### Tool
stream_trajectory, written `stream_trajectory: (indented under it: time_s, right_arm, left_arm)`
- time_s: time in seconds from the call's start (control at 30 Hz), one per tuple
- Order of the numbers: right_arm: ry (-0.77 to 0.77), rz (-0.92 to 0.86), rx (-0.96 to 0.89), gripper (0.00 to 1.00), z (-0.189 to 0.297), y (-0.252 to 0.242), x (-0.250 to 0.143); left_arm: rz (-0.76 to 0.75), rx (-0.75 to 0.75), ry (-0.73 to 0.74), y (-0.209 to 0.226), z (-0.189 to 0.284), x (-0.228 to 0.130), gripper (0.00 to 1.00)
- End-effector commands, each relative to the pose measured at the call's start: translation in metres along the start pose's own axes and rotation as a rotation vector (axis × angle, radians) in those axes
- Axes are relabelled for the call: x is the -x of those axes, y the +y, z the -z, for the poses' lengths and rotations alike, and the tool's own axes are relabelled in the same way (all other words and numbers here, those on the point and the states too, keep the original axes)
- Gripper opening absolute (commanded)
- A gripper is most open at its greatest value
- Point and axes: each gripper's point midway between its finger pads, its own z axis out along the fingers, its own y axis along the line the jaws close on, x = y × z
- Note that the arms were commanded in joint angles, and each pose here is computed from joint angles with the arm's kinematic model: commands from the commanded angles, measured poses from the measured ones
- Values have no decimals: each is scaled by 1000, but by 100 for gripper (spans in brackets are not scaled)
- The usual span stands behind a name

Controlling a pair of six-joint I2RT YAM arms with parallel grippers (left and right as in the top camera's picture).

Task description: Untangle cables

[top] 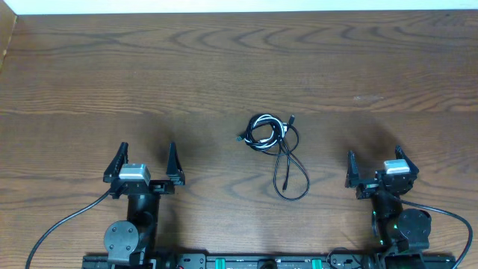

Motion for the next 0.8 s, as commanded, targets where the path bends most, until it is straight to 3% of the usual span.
stream_trajectory:
  time_s: [0.0, 0.77]
  right_arm:
    - [0, -1, 2, 99, 0, 1, -1]
    - [1, -1, 2, 99, 0, 1, -1]
  left_arm:
    - [-11, 4, -31, 0, 2, 15, 100]
    - [-9, 10, -70, 0, 4, 46, 100]
